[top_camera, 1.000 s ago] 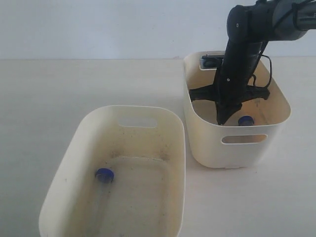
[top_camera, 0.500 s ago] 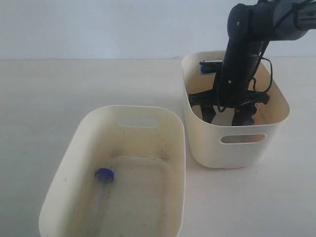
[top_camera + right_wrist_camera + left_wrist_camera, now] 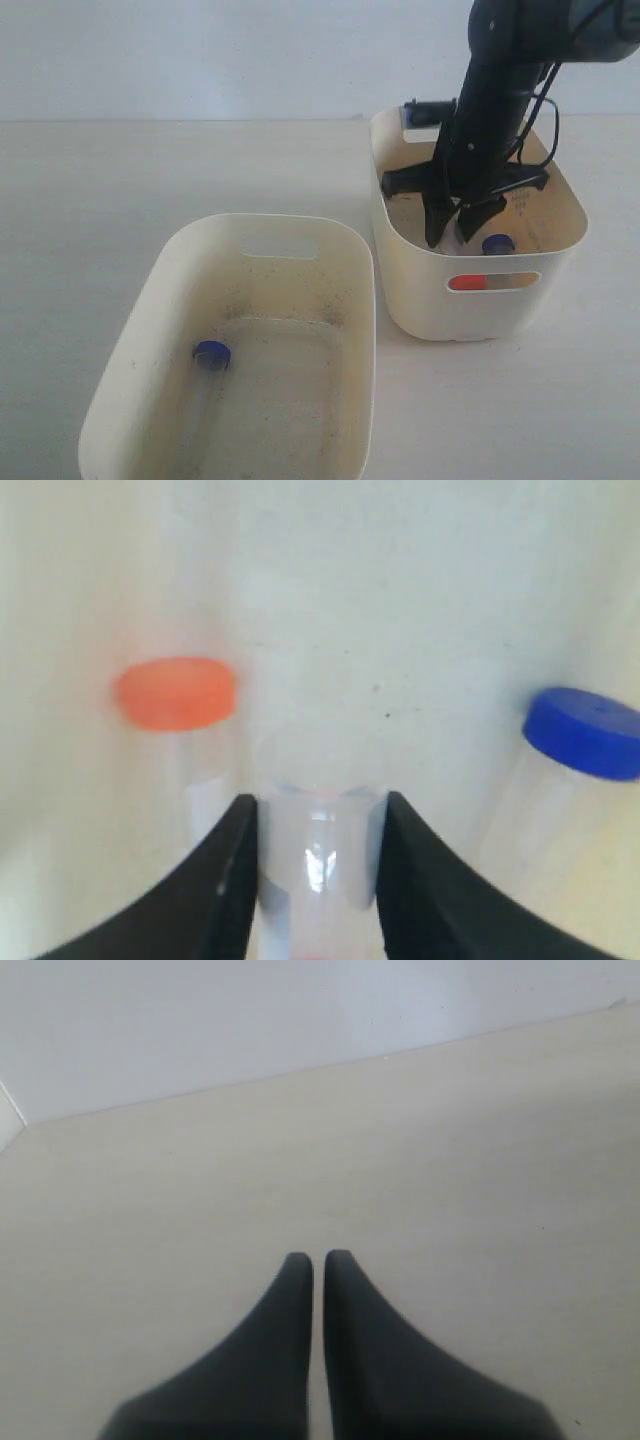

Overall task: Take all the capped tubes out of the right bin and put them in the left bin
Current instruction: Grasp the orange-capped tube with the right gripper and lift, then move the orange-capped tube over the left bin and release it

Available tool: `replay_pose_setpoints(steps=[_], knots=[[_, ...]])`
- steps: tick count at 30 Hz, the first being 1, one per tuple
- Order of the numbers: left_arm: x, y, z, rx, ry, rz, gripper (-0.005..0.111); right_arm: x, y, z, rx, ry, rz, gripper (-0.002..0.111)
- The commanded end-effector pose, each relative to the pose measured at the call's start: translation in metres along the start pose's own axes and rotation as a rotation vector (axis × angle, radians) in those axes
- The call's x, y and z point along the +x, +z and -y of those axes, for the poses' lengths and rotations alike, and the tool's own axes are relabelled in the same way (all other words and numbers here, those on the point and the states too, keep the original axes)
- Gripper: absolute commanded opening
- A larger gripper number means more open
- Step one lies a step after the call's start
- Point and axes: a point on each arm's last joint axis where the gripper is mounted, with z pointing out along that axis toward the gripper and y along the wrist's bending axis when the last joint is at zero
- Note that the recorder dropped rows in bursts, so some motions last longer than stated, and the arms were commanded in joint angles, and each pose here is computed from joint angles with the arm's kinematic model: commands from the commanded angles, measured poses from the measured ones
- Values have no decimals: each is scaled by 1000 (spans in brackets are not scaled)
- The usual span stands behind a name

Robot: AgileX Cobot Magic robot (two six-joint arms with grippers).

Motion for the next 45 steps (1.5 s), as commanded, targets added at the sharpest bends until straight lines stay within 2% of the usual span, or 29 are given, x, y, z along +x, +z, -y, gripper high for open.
replay_pose_setpoints(steps=[1, 6, 10, 18, 22, 26, 38, 40, 41, 42, 45], knots=[[-1, 0, 0, 2, -12, 7, 4, 15, -65, -7, -21, -30, 143, 1], [-1, 0, 0, 2, -12, 7, 4, 39, -114, -18, -100, -44, 216, 1], [-1, 0, 0, 2, -12, 7, 4, 55, -132, -47, -130, -142, 256, 1], [-1, 0, 0, 2, -12, 7, 4, 100, -131, -143, -176, -446, 229, 1], [-1, 0, 0, 2, -12, 7, 4, 120, -126, -176, -178, -623, 252, 1], [-1, 0, 0, 2, -12, 7, 4, 128, -125, -192, -182, -702, 283, 1], [-1, 0, 0, 2, -12, 7, 4, 128, -125, -194, -184, -709, 299, 2], [-1, 0, 0, 2, -12, 7, 4, 128, -125, -194, -183, -713, 300, 8], [-1, 0, 0, 2, -12, 7, 4, 128, -125, -194, -182, -716, 300, 15], [-1, 0, 0, 2, -12, 7, 4, 128, -125, -194, -182, -718, 300, 24], [-1, 0, 0, 2, -12, 7, 4, 127, -126, -194, -177, -719, 309, 62]])
